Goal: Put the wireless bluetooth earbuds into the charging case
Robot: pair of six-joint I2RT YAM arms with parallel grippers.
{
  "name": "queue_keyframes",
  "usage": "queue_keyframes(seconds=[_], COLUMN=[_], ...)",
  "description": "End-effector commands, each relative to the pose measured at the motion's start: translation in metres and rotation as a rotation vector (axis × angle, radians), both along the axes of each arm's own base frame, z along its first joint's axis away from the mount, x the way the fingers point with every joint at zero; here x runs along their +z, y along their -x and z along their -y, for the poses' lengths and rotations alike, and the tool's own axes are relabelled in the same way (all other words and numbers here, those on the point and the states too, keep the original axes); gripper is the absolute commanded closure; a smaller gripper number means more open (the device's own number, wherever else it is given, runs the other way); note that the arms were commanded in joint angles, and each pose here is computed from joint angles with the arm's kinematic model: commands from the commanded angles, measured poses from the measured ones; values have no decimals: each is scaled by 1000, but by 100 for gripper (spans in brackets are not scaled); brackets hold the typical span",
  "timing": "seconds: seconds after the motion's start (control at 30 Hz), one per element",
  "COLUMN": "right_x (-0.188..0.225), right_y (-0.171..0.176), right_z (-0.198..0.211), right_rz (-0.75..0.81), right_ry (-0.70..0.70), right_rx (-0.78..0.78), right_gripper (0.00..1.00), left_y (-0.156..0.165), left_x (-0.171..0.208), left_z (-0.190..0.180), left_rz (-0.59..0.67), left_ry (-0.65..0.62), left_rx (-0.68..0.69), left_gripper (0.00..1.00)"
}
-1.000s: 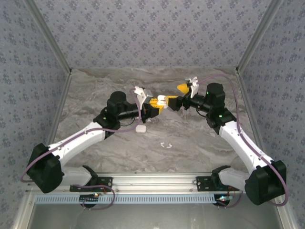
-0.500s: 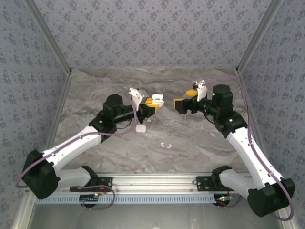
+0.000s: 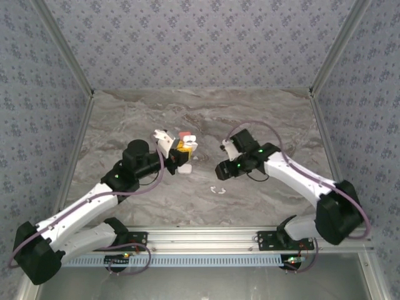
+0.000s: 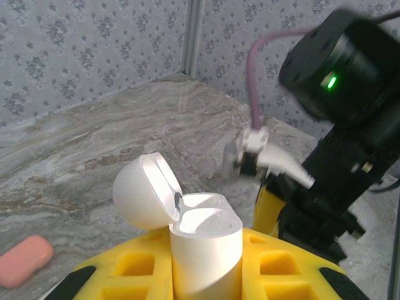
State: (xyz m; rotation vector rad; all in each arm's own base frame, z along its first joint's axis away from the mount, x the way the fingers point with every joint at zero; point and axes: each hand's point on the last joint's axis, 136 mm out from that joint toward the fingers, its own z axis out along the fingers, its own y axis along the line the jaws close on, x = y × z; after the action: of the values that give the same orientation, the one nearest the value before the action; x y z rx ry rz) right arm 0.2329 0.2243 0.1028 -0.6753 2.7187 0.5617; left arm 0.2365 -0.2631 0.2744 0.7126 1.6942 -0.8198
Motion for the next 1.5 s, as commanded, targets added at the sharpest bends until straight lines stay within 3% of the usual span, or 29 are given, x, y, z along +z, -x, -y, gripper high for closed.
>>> queue_keyframes(seconds=[0.0, 0.37, 0.87, 1.47], right_x=[-20, -69, -80, -87], right_y=[5, 8, 22, 30], right_z=[-6, -38, -47, -39], right_rz=[-44, -134, -187, -217], right_ry=[108, 303, 367, 423], right_rx=[-8, 125, 187, 220], right_gripper=[38, 46, 52, 68], left_y=[2, 6, 4, 4], left_x=[3, 4, 3, 1], left_z=[-11, -21, -23, -23], left_rz=[0, 16, 25, 17], left_ry=[8, 4, -6, -8], left_rx=[47, 75, 88, 88], left_gripper=[100, 100, 100, 100])
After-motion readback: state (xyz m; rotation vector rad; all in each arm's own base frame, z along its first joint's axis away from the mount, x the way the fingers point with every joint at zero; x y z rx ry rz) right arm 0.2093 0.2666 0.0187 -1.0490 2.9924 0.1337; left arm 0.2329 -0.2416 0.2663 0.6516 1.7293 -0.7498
